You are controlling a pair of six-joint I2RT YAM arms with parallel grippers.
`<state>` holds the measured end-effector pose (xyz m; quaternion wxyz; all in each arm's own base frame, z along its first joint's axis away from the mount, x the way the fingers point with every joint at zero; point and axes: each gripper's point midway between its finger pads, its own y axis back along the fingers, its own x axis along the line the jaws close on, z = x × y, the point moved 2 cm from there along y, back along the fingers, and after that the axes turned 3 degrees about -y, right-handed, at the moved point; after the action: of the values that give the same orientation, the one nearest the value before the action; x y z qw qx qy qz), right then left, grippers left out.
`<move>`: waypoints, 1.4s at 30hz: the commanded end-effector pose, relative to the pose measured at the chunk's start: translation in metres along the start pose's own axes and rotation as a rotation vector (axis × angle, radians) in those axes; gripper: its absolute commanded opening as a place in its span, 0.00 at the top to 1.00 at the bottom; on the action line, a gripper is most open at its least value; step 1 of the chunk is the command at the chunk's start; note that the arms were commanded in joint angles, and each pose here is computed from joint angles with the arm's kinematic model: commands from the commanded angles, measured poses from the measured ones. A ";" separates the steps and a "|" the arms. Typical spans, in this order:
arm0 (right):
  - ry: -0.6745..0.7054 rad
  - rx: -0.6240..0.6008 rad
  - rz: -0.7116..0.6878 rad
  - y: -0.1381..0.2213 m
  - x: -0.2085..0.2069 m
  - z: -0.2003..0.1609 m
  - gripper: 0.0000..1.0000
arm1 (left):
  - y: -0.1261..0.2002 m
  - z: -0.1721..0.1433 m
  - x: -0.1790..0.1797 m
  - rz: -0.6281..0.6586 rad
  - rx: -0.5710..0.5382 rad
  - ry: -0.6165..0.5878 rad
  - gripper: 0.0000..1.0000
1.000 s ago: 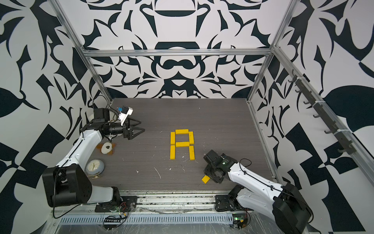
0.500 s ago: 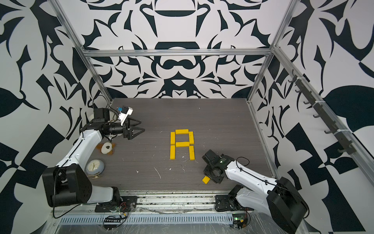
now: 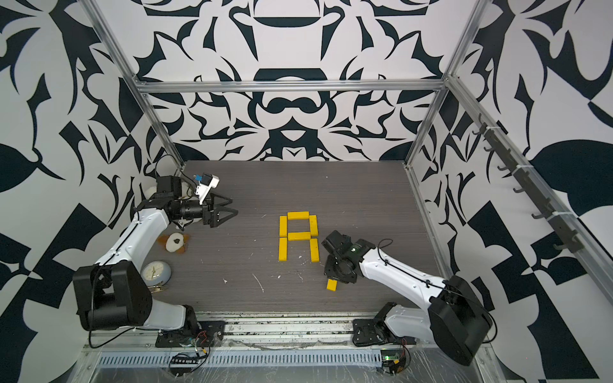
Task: Assemble the number 8 with building blocks
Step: Pick up the building block from the center of the board, then assemble the building block at the center of the board.
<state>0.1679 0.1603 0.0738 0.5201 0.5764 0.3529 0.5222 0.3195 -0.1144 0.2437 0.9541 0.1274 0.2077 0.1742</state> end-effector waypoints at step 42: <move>1.835 0.107 0.104 -0.009 0.147 -0.001 0.87 | -0.001 0.002 0.003 -0.002 0.013 0.015 0.01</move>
<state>0.1956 0.2970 0.0808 -0.0221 -0.0375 0.6435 0.7642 0.3219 -0.1139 0.2392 0.9510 0.1327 0.2179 0.1746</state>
